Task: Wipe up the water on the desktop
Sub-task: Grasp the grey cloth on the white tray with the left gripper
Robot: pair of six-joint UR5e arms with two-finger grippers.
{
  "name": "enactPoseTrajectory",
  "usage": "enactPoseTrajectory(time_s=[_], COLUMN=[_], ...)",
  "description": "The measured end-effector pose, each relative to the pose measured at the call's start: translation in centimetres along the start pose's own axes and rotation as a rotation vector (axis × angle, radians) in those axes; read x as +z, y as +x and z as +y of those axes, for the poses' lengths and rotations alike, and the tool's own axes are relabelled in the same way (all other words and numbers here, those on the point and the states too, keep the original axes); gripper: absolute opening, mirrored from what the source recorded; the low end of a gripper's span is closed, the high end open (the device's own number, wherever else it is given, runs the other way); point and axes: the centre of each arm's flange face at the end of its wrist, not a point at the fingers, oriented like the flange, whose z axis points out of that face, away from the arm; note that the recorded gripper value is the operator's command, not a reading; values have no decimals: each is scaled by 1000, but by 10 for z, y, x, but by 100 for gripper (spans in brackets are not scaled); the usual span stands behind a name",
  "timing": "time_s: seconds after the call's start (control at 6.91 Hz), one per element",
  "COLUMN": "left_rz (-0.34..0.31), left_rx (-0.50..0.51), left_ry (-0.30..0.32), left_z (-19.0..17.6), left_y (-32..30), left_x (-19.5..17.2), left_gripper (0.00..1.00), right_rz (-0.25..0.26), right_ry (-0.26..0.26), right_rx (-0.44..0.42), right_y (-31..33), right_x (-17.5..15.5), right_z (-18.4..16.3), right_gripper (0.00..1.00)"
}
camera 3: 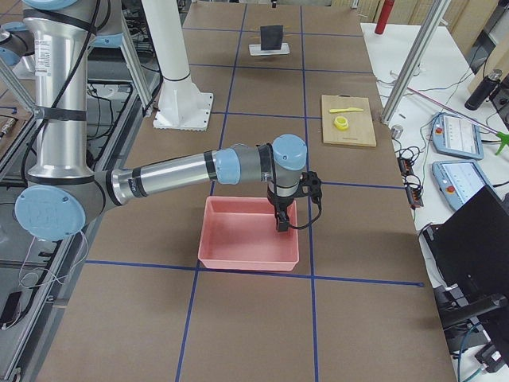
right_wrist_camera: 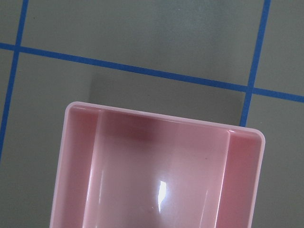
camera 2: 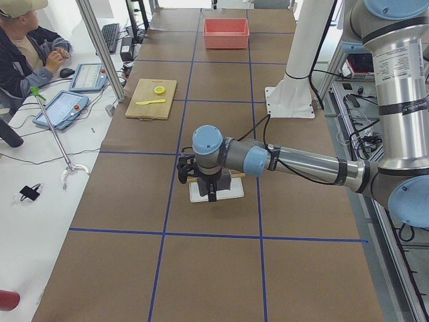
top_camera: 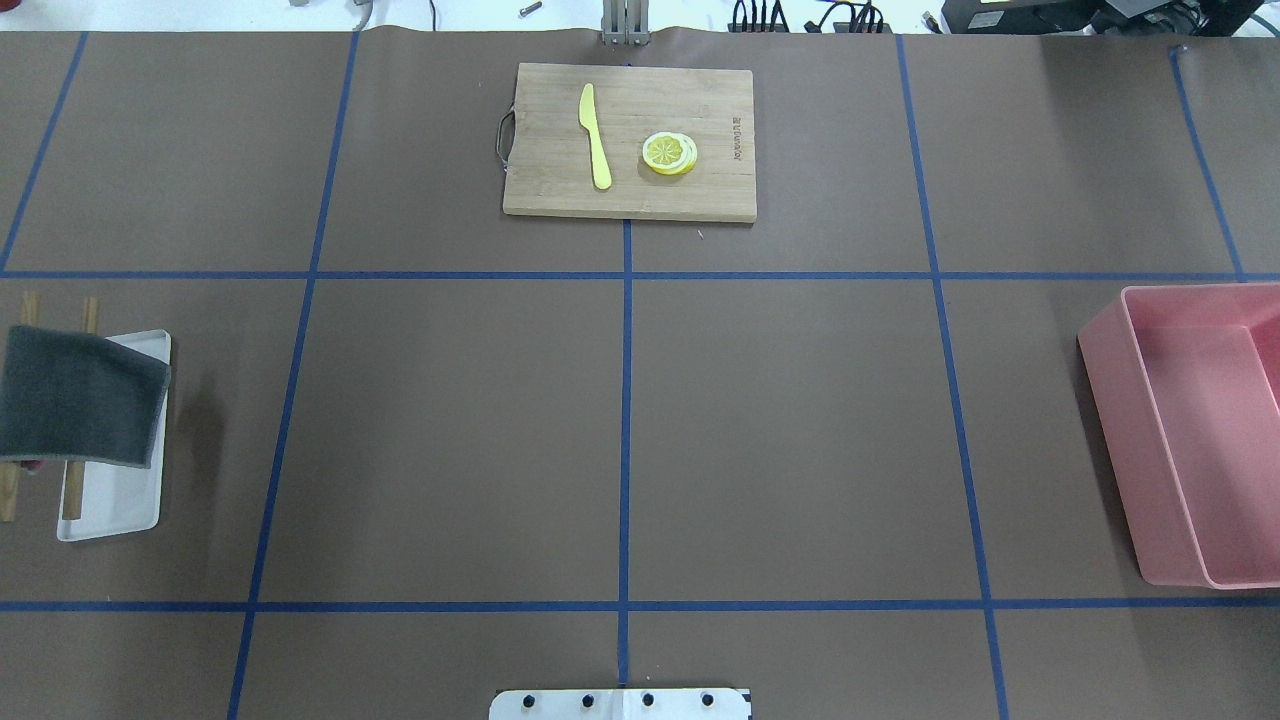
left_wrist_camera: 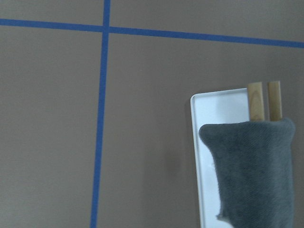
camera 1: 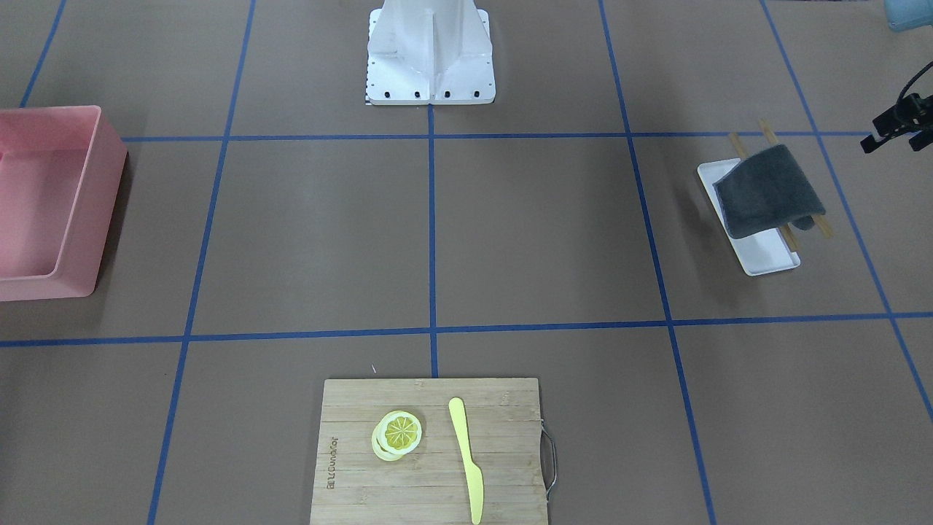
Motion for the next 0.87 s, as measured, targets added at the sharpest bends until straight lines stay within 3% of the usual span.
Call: enactPoseTrajectory(time_s=[0.29,0.72,0.87], left_rz=[15,5,-10], left_rx=[-73,-145,-155], left_ry=[-42,-67,-61], left_z=[6,12,9], left_y=[51,59,56], left_x=[37,65,69], left_gripper=[98,97,85], right_rz=[-16,-28,-29], right_ry=[2,-14,-18], right_rx=[-13,-34,-38], right_y=[-3,-11,-13], right_x=[3,12,14], right_z=[-1,-5,-6], right_gripper=[100,100,100])
